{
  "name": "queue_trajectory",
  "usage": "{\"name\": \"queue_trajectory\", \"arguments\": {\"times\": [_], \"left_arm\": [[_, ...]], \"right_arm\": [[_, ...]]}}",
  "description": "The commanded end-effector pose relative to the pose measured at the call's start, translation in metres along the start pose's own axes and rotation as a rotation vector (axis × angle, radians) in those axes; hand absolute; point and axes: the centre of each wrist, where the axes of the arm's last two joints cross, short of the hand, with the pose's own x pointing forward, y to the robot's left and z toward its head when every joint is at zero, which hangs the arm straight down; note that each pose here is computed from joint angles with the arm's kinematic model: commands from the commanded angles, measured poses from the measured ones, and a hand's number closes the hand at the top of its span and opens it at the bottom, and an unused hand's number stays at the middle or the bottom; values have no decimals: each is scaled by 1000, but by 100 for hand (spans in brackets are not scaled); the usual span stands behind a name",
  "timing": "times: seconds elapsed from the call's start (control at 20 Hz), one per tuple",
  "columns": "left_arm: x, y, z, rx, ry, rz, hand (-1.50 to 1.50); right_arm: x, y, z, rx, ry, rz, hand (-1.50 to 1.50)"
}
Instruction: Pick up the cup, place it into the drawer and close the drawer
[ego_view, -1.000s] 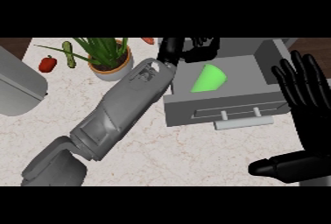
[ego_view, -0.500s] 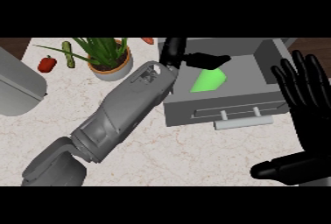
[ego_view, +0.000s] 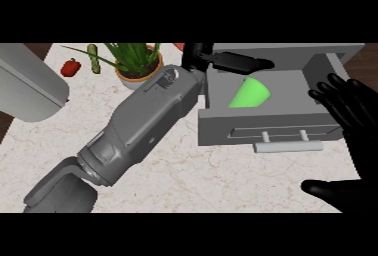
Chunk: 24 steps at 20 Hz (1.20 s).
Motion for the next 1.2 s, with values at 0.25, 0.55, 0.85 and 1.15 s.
{"name": "queue_trajectory", "arguments": {"times": [0.25,0.55,0.85,1.15], "left_arm": [[14,43,7,112,-15,99,-150],[16,93,42,179,35,110,-150],[12,153,103,214,44,104,-150],[15,193,151,236,44,127,-150]], "right_arm": [[15,-14,14,169,66,231,150],[20,-8,19,189,131,343,150],[3,-6,6,158,182,411,150],[-29,-7,18,256,219,554,150]]}}
